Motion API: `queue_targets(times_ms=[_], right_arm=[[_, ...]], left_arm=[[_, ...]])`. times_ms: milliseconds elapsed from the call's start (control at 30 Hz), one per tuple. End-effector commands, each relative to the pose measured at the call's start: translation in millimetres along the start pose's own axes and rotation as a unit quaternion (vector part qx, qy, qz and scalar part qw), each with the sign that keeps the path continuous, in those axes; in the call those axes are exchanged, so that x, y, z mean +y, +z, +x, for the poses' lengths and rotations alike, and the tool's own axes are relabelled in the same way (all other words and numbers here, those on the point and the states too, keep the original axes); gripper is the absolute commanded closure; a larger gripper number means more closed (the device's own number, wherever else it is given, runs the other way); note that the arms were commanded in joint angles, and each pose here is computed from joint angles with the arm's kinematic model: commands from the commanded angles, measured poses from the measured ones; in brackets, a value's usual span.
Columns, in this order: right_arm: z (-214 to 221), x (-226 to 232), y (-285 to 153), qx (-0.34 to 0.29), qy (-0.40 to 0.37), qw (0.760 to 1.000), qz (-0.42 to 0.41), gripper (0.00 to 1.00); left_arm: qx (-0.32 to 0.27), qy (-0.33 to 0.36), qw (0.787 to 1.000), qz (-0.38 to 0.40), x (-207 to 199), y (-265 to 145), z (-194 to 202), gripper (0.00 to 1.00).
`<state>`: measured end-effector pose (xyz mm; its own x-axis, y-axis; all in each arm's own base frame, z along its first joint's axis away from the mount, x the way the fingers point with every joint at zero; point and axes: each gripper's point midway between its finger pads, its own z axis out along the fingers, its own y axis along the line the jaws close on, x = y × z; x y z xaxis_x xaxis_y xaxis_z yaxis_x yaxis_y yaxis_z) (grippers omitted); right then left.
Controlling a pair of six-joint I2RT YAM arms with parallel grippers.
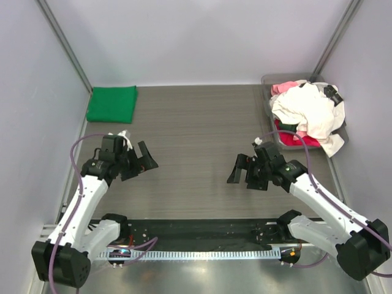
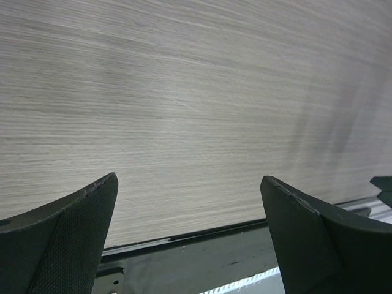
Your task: Fold and stack the t-shirts
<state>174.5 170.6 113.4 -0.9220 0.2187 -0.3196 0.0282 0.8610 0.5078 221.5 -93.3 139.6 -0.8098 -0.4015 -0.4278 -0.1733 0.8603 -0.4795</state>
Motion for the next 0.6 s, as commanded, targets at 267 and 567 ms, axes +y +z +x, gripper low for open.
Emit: queue_targets(times_ms=[267,567], right_arm=[[14.1,2.7,-13.2,-0.013,0.026,0.999,-0.034,0.0],[12.7,-5.7,-39.1,-0.049,0.028,0.998,-0.016,0.0]], left_arm=[[-0.031,0.059,0.997,0.033,-28.7,-17.6,1.9,0.0],[-0.134,0.053,0.989,0.032,-25.7,-52.4,-15.0,0.0]])
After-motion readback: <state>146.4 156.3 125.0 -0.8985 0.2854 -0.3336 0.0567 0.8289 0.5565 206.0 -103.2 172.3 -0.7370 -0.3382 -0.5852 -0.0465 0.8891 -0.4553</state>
